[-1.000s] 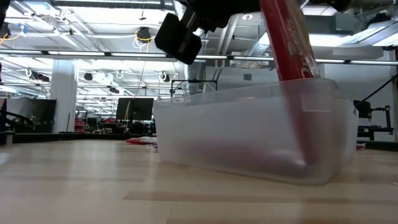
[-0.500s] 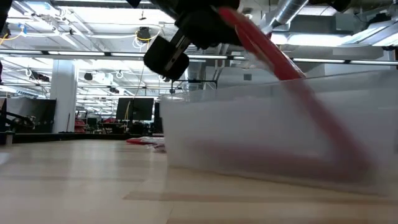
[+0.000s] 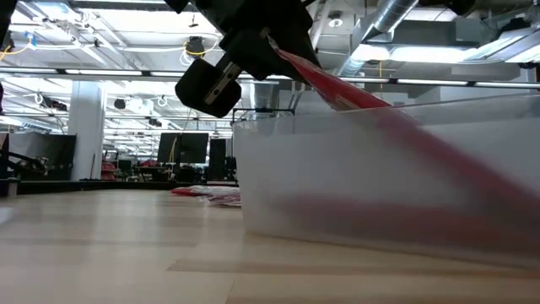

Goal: Sort popcorn bags into baskets
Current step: Put the red popcorn bag into the transparent bin

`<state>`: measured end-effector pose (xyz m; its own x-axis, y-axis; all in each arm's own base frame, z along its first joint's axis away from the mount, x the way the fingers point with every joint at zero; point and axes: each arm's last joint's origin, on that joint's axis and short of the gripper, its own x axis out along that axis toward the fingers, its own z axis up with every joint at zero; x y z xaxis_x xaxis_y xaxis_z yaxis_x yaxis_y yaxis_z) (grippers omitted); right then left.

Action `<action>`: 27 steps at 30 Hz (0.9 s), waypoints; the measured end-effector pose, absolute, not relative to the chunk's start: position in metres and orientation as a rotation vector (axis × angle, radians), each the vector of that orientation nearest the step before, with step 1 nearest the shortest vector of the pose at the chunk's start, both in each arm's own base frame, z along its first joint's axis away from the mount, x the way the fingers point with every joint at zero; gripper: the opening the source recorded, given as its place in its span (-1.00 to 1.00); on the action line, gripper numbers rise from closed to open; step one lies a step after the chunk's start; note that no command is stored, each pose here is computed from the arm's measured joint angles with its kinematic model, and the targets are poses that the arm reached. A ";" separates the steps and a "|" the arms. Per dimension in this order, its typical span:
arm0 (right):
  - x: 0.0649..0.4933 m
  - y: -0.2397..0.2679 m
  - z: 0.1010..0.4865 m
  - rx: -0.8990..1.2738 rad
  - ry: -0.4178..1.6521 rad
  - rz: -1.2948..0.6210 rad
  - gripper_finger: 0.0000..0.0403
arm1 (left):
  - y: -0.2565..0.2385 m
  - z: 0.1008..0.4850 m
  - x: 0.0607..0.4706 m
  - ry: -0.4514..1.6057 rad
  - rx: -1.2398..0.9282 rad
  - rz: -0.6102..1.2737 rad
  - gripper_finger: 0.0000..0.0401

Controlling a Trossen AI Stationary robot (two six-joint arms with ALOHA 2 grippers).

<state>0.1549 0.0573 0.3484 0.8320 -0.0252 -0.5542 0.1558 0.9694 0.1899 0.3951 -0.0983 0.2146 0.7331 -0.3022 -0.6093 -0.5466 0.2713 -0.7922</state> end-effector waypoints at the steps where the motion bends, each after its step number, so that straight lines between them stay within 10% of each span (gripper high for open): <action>1: 0.155 0.057 0.348 0.231 0.581 -0.096 0.34 | -0.098 0.214 0.395 0.791 -1.322 0.193 -1.00; 20: 0.155 0.057 0.348 0.198 0.580 -0.100 0.34 | -0.080 0.212 0.395 0.863 -1.312 0.171 -0.23; 27: 0.150 0.040 0.335 0.145 0.645 -0.428 0.34 | -0.053 0.238 0.391 0.812 -1.333 0.102 -0.07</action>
